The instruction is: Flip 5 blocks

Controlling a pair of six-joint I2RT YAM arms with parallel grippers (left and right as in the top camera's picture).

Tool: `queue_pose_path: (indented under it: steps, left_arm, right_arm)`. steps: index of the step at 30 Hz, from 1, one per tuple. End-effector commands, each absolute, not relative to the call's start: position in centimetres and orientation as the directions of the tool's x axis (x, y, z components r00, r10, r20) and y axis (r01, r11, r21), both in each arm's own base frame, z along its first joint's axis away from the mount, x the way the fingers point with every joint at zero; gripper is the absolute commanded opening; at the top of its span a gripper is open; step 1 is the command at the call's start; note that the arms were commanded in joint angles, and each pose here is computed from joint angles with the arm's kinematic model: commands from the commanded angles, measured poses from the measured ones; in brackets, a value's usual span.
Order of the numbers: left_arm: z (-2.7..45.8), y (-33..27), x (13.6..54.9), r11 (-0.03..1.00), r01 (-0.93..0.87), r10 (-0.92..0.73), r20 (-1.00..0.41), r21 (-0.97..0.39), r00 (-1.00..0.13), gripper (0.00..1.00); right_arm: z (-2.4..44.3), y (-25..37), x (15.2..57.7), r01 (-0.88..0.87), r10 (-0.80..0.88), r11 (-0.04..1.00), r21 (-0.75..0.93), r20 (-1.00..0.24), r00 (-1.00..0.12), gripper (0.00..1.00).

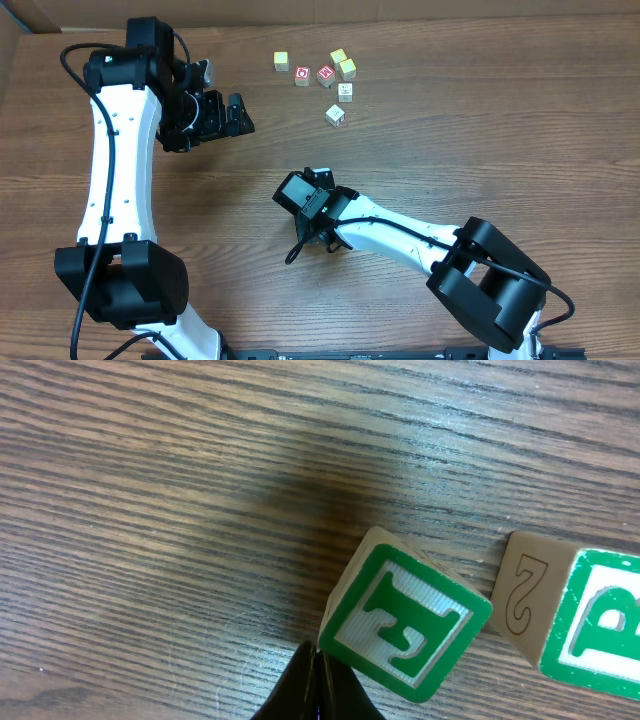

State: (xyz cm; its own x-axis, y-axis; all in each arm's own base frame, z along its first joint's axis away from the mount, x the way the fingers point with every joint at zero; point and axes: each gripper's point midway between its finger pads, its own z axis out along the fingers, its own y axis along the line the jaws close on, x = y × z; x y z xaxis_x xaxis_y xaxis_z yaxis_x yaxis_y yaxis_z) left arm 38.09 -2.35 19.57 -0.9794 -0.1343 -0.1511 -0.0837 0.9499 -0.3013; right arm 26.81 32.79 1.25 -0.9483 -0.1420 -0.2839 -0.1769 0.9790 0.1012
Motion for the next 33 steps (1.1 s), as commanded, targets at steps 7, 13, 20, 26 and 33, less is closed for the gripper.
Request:
queue_pose_path:
  steps: [7, 13, 20, 26, 33]
  left_arm:
    - [19.7, -2.5, 38.6, 0.953, -0.063, -0.117, -0.167, -0.296, -0.979, 1.0]
    - [19.7, -2.5, 38.6, 0.953, -0.063, -0.117, -0.167, -0.296, -0.979, 1.0]
    - [19.7, -2.5, 38.6, 0.953, -0.064, -0.117, -0.167, -0.296, -0.979, 1.0]
    - [19.7, -2.5, 38.6, 0.953, -0.064, -0.117, -0.167, -0.296, -0.979, 1.0]
    - [19.7, -2.5, 38.6, 0.953, -0.063, -0.117, -0.167, -0.296, -0.979, 1.0]
  right_arm:
    - [5.4, 35.9, 27.4, -0.292, -0.208, 0.931, 0.22, -0.337, -0.918, 0.04]
    - [6.2, 37.1, 28.4, -0.298, -0.185, 0.92, 0.255, -0.387, -0.903, 0.04]
    - [3.0, 35.8, 28.6, -0.274, -0.203, 0.948, 0.162, -0.356, -0.912, 0.04]
    - [2.1, 34.0, 28.0, -0.257, -0.215, 0.962, 0.097, -0.312, -0.925, 0.04]
    - [1.9, 33.2, 27.9, -0.25, -0.219, 0.966, 0.072, -0.295, -0.93, 0.04]
